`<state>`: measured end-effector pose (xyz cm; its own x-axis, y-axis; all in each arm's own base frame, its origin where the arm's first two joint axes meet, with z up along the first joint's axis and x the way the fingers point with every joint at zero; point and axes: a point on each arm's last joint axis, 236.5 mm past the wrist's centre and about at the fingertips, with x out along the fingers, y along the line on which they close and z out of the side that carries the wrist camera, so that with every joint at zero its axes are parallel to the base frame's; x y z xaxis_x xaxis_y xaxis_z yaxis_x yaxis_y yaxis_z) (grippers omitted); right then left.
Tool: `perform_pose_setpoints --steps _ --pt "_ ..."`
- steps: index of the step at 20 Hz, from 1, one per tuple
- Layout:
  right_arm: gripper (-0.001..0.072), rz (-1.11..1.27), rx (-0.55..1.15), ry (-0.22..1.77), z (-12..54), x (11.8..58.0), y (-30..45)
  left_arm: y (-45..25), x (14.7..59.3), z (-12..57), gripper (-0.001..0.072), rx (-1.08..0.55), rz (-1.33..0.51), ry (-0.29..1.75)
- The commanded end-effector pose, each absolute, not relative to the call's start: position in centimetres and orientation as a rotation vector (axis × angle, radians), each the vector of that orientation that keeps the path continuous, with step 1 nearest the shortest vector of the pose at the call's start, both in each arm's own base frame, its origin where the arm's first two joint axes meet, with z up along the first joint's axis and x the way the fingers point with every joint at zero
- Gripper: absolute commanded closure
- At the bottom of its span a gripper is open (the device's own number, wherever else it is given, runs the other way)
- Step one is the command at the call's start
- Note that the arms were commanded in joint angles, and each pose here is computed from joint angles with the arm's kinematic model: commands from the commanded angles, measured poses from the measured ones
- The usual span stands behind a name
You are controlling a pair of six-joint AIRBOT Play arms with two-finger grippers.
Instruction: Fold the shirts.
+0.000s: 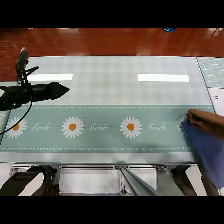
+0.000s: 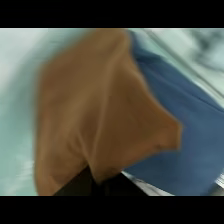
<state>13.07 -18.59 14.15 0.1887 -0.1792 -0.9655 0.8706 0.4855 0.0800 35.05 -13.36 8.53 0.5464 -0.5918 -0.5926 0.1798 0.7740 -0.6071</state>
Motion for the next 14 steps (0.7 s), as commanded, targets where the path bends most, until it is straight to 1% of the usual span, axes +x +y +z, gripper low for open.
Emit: perform_pose_setpoints --steps 1,2,3,4,5,7,8,9,10,11,12,13,14 --pt "0.0689 -1.167 0.848 1.406 10.5 2.1 -17.3 -13.2 35.5 8.6 0.0682 -0.516 -0.472 0.863" --pt "0.0686 -1.174 0.860 1.436 9.8 1.6 -17.1 -13.1 35.6 8.6 0.0682 -0.518 -0.468 0.862" --pt "0.0575 -1.211 0.861 1.467 9.2 0.7 -17.1 -13.2 35.7 8.4 0.0683 -0.519 -0.467 0.867" --pt "0.0369 -1.229 0.866 1.492 8.6 0.2 -16.9 -13.1 35.7 8.1 0.0682 -0.522 -0.465 0.874" --pt "0.0292 -1.224 0.867 1.504 8.0 0.1 -16.9 -13.1 35.9 7.8 0.0682 -0.525 -0.461 0.881" --pt "0.0293 -1.238 0.873 1.492 7.6 0.4 -17.5 -12.6 36.9 7.1 0.0682 -0.533 -0.429 0.871" --pt "0.0296 -1.225 0.888 1.454 7.2 1.3 -18.0 -12.0 37.7 7.1 0.0682 -0.536 -0.406 0.853" --pt "0.0343 -1.155 0.907 1.382 6.9 3.7 -18.7 -11.3 38.6 7.8 0.0682 -0.541 -0.391 0.832" --pt "0.0555 -1.042 0.938 1.284 7.1 7.1 -19.1 -10.3 39.8 9.2 0.0682 -0.540 -0.378 0.797" --pt "0.0689 -0.897 0.975 1.156 8.0 11.6 -19.3 -9.2 41.2 11.5 0.0683 -0.534 -0.366 0.739" --pt "0.0690 -0.724 1.009 0.974 10.3 17.6 -19.4 -8.1 42.5 14.4 0.0683 -0.522 -0.359 0.676" --pt "0.0690 -0.545 0.996 0.820 13.5 23.2 -19.0 -7.2 43.6 18.0 0.0683 -0.502 -0.363 0.607" --pt "0.0690 -0.369 0.942 0.697 17.2 28.5 -17.5 -6.8 44.3 21.8 0.0683 -0.479 -0.378 0.540"
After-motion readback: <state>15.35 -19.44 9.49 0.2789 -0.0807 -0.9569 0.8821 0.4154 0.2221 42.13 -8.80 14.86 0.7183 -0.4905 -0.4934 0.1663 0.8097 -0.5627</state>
